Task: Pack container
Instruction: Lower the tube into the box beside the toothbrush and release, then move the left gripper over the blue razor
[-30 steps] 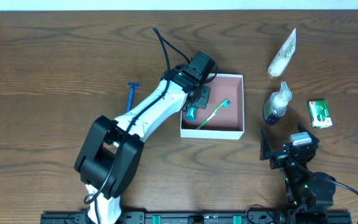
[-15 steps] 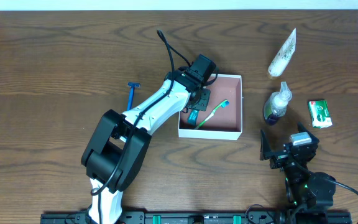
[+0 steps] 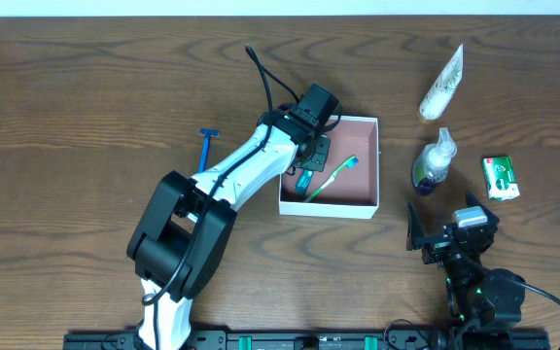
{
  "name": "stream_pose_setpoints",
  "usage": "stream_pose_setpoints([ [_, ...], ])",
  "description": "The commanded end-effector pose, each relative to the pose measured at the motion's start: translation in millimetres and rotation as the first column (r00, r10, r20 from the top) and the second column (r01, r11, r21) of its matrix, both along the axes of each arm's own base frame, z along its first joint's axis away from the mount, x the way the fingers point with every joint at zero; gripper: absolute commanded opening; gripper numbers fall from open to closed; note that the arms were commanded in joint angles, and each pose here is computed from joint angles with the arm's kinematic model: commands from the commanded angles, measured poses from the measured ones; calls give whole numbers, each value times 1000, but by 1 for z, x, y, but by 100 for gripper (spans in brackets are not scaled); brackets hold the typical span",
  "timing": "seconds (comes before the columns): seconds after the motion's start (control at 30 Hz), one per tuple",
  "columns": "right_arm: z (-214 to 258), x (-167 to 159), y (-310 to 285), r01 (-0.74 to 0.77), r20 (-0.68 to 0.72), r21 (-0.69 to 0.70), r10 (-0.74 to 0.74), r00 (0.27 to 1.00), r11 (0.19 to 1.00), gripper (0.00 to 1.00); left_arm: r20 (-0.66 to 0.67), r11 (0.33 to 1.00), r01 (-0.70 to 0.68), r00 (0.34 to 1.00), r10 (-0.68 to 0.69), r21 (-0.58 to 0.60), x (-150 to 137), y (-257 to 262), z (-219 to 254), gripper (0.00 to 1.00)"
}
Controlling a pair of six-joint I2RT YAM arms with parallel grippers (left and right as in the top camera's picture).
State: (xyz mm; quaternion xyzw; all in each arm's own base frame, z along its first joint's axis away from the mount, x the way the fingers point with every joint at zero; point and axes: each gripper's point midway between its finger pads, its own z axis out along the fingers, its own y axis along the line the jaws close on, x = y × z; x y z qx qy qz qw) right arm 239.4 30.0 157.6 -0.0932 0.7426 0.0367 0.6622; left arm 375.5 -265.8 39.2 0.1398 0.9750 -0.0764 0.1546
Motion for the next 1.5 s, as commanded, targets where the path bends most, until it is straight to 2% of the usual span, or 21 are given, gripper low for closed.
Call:
stream_pose_setpoints([
  [0.0, -1, 0, -1, 2, 3, -9, -2, 1000, 1000, 99, 78, 998, 4, 997, 1, -63, 13, -11, 40, 25],
  [0.2, -1, 0, -1, 3, 3, -9, -3, 1000, 1000, 99, 217, 986, 24, 976, 12, -163, 17, -14, 120, 27],
  [0.37, -1, 0, -1, 2, 3, -9, -2, 1000, 1000, 99, 355, 971, 80, 935, 6, -226, 3, -3, 196, 32],
  [0.47, -1, 0, -1, 2, 3, -9, -2, 1000, 1000, 99, 406, 975, 99, 914, -10, -200, -10, 15, 225, 33],
  [0.53, -1, 0, -1, 2, 3, -9, -2, 1000, 1000, 99, 427, 994, -1, 903, 48, -109, -9, 50, 229, 33],
  [0.67, -1, 0, -1, 2, 3, -9, -2, 1000, 1000, 99, 379, 977, -190, 915, 140, 97, -10, 121, 207, 33],
  [0.9, -1, 0, -1, 3, 3, -9, -3, 1000, 1000, 99, 195, 913, -352, 929, 314, 208, -9, 194, 143, 33],
  [1.17, -1, 0, -1, 2, 3, -9, -2, 1000, 1000, 99, -40, 940, -310, 947, 318, 146, -2, 215, 81, 33],
  [1.47, -1, 0, -1, 2, 3, -9, -2, 1000, 1000, 99, -105, 963, -205, 969, 225, 173, 14, 227, 36, 33],
])
